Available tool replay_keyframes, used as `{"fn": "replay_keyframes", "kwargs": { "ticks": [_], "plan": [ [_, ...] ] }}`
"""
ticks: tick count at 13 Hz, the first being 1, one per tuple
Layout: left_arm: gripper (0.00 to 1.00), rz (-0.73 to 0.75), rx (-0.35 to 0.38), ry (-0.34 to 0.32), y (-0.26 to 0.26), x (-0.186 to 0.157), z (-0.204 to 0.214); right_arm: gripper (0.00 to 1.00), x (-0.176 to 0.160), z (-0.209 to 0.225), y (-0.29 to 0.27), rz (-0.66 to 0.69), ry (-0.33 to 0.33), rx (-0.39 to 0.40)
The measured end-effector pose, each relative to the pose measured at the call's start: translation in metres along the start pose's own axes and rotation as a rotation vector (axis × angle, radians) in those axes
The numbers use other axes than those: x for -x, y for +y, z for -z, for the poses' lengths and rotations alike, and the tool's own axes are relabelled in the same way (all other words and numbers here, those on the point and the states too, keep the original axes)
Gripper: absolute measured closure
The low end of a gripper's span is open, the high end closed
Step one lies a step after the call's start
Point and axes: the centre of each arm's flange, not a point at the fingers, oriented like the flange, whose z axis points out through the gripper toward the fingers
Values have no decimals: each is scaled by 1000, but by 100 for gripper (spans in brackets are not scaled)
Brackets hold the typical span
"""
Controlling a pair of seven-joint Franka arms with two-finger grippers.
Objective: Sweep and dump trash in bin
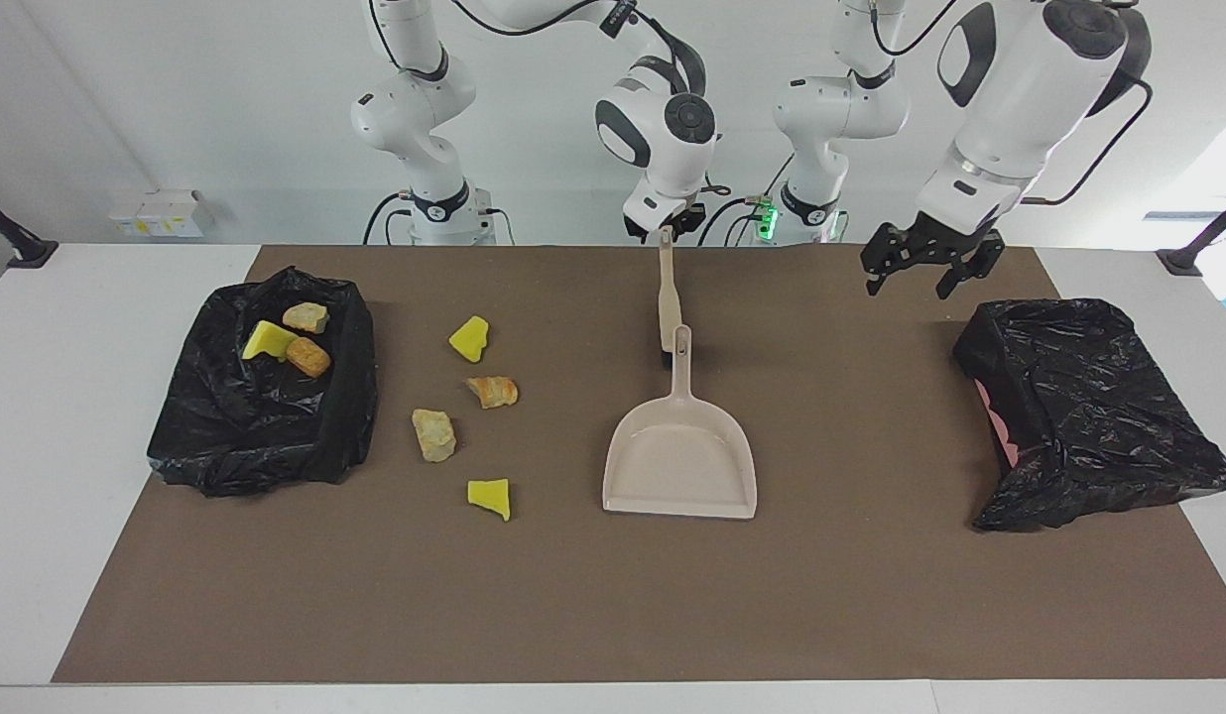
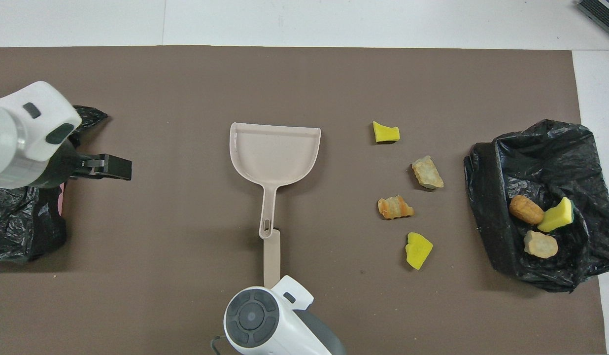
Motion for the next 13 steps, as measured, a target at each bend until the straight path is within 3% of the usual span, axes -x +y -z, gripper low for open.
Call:
{"fn": "replay_keyframes", "kwargs": {
  "ticks": [4,6,8,13],
  "plan": [
    [0,-6,11,-1,68,-18,-60,40,4,-17,-3,-17,12,-55],
    [0,-13,11,-19,103,-23,-101,45,3,-17,-2,-20,11,-57],
    [0,-33,12,-36,141,-25,-147,69,3,-17,-2,-25,6,-62],
    [0,-100,-7,-92,204,8,-207,72,3,-17,-2,-40,-2,-70]
  ]
}}
